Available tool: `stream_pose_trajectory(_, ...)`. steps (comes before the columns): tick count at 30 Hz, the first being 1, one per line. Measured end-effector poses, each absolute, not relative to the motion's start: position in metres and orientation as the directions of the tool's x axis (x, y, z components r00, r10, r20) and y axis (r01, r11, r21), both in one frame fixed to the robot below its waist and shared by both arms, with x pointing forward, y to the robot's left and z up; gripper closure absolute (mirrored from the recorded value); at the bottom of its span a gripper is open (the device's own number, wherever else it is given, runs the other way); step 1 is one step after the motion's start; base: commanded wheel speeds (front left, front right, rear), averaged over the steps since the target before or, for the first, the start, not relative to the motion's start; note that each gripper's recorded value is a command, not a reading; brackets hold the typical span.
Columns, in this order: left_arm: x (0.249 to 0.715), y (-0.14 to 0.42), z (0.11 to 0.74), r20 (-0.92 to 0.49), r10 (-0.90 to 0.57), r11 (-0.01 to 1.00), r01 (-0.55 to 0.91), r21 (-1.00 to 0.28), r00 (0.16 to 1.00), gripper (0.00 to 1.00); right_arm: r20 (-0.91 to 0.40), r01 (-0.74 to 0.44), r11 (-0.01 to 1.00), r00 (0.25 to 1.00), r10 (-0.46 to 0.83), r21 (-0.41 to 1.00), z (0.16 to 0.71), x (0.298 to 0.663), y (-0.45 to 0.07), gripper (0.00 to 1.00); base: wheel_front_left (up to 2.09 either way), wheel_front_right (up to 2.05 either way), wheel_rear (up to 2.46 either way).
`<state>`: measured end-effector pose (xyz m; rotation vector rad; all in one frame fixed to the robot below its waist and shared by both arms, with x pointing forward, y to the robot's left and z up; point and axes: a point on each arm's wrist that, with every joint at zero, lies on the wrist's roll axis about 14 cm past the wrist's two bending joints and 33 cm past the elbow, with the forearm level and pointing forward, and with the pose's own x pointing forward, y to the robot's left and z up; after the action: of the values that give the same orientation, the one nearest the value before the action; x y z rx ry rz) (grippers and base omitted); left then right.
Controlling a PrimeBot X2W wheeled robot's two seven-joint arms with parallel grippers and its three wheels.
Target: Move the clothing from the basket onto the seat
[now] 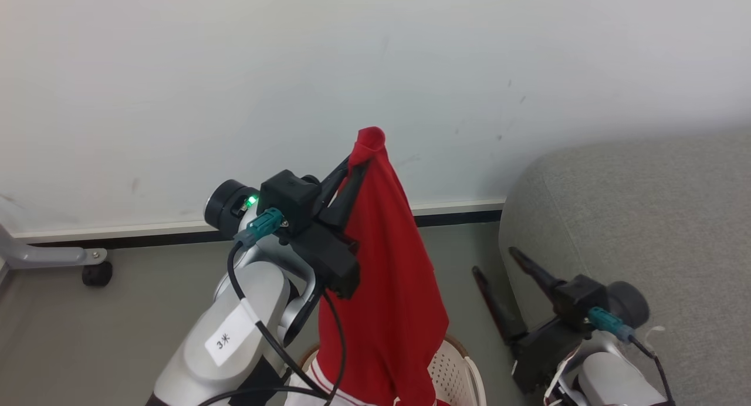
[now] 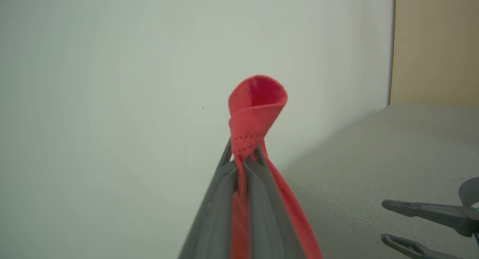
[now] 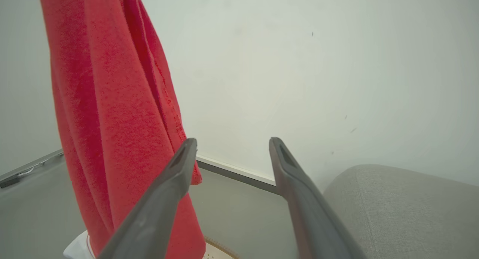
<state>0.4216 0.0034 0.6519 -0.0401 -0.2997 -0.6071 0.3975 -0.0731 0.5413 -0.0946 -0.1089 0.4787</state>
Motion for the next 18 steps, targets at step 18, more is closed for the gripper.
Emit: stream_pose_trajectory(18, 0.404, -0.010, 0.669, 0.317, -0.602, 0.783, 0.620, 0.055, 0.733, 1.00, -0.053, -0.653, 0.715, 0.746, 0.664, -0.249, 0.525, 0.391, -0.033, 0.00, 0.00, 0.00, 0.00)
